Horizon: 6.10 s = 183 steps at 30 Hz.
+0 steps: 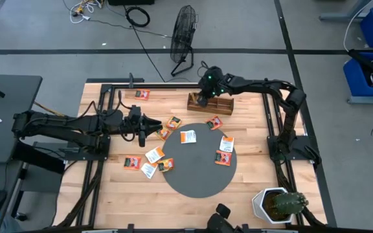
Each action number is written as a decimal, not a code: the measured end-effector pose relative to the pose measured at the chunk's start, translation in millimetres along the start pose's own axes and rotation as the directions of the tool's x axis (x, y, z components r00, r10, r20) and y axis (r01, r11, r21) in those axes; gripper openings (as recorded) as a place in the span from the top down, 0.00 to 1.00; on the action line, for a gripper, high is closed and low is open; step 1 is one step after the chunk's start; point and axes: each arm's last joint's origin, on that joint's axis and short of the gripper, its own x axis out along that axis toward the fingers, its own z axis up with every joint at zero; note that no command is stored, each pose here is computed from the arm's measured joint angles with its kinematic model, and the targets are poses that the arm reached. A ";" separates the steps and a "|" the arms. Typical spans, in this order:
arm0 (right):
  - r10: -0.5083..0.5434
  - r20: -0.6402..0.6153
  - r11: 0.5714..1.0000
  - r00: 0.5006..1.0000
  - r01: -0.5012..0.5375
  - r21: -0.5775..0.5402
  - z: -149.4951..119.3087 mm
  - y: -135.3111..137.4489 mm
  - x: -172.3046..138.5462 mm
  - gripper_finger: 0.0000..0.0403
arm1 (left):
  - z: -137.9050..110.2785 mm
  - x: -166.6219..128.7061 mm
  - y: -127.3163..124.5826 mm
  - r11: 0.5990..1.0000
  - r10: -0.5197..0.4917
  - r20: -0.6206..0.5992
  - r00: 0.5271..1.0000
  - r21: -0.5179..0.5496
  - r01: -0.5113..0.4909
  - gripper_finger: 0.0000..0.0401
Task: Pick & Place Tea
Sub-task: Put the yellow tea bag into the left section of the wooden organizer, then put the orange tea bag into the middle section of the wooden organizer
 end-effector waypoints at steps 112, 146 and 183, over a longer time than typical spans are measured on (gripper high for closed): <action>0.601 0.058 0.784 0.797 -0.574 -0.236 98.2 171.8 -121.2 0.73 | 4.9 113.6 301.0 0.453 0.598 -0.777 0.197 0.125 -0.883 0.44; 0.515 0.115 0.845 0.850 -0.480 -0.236 104.5 152.1 -119.9 0.73 | 61.3 93.6 232.9 0.776 0.471 -0.757 0.452 0.112 -0.621 0.97; 0.781 0.390 0.618 0.489 -0.511 -0.598 145.5 149.4 -160.1 0.65 | 175.8 1.5 8.4 0.798 -0.579 -0.232 0.782 0.037 0.601 0.97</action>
